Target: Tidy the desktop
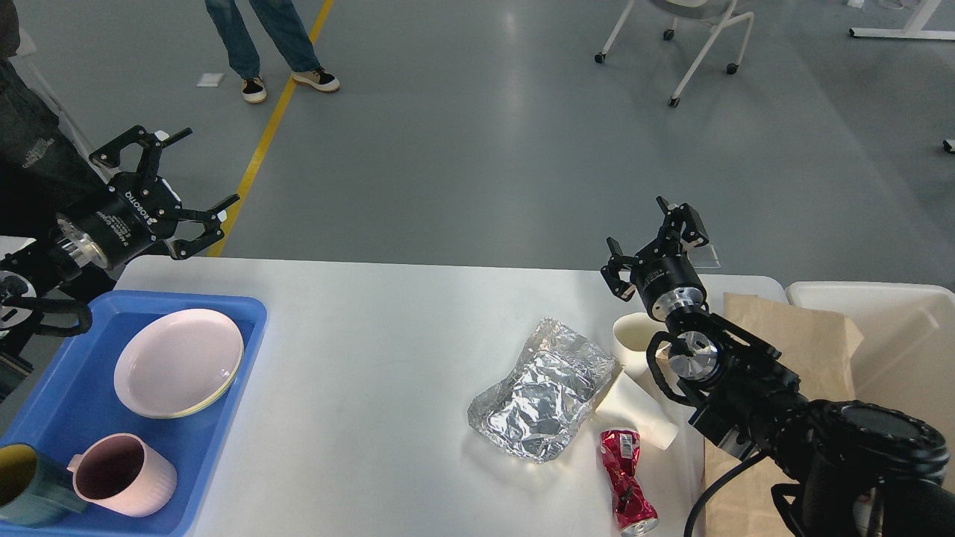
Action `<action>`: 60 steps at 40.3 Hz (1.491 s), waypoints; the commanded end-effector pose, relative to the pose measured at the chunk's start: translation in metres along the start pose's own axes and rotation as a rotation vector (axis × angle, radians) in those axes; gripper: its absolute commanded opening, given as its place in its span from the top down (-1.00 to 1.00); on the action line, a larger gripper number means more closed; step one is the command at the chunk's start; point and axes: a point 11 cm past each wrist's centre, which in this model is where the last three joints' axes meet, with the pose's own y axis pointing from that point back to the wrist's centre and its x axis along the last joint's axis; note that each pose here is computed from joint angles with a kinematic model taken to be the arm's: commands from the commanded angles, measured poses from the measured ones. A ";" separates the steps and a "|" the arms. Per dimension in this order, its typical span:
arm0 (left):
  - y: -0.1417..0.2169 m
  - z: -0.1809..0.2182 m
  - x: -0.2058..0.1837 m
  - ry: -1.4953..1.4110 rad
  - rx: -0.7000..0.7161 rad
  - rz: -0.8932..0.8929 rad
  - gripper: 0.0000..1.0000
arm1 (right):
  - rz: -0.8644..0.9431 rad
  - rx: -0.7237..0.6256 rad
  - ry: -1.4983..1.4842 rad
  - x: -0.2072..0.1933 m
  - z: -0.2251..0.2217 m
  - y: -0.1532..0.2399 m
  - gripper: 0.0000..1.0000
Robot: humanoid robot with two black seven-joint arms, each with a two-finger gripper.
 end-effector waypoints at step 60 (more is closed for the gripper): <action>-0.023 -0.105 0.018 0.118 -0.117 0.192 -0.92 | 0.000 0.000 0.000 0.000 0.000 0.000 -1.00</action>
